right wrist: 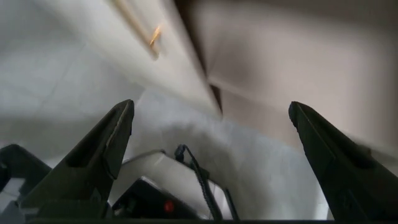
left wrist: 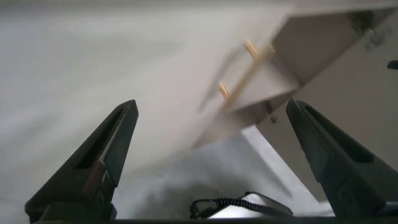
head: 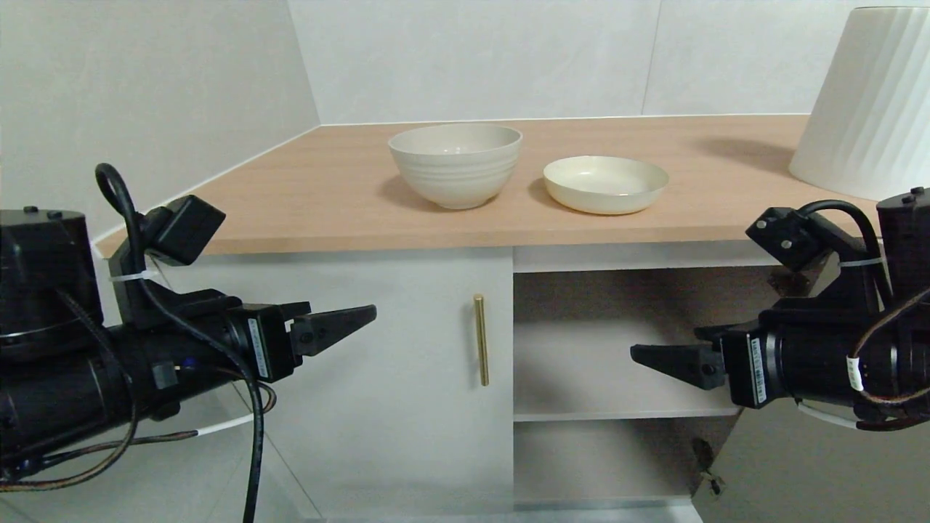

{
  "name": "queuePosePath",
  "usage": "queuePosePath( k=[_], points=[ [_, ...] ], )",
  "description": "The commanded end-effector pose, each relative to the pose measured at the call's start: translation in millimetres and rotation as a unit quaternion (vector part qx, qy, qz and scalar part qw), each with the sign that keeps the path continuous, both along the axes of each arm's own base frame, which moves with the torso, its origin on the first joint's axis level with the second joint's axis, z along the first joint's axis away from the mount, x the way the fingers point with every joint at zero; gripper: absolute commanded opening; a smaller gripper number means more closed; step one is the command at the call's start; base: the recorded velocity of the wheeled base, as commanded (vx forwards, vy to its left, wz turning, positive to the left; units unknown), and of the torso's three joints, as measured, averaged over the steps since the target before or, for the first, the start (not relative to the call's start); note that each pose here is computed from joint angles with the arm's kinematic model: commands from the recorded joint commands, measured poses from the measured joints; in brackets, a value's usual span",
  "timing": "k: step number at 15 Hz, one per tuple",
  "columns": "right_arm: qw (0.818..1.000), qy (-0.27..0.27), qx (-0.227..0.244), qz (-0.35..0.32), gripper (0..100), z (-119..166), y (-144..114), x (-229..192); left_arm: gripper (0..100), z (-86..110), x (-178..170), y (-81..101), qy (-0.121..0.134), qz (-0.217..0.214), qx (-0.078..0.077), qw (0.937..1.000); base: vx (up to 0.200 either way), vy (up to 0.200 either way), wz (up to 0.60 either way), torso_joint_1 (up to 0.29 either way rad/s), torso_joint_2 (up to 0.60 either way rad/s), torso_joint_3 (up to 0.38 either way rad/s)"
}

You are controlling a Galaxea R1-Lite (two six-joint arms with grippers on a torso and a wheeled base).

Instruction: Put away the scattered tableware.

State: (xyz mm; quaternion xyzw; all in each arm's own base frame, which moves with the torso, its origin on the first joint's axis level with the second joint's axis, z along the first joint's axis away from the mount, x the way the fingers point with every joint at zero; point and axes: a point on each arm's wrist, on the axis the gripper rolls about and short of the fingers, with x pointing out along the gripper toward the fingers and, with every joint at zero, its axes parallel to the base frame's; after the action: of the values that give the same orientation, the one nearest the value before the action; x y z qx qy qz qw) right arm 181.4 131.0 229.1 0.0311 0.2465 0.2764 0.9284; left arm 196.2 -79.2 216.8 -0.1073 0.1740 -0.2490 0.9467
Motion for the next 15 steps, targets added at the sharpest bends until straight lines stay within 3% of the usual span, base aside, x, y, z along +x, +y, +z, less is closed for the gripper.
queuePosePath(
  k=[1,10,15],
  points=[
    [1.0,-0.004,0.004,0.001,100,2.2,-1.1,-1.8,100,3.6,-4.3,0.4,-0.007,-0.003,-0.003,1.0,0.0,0.0,0.0,0.0,0.0,0.0],
    [1.0,-0.006,-0.01,0.007,100,-2.1,-1.2,-1.9,100,0.2,-3.3,-1.5,0.006,-0.008,0.001,1.0,0.0,0.0,0.0,0.0,0.0,0.0],
    [1.0,-0.008,-0.01,0.007,100,-1.5,-1.6,-2.4,100,-3.6,-0.8,-2.5,0.014,-0.008,0.004,0.9999,0.0,0.0,0.0,0.087,-0.27,-0.258]
  ],
)
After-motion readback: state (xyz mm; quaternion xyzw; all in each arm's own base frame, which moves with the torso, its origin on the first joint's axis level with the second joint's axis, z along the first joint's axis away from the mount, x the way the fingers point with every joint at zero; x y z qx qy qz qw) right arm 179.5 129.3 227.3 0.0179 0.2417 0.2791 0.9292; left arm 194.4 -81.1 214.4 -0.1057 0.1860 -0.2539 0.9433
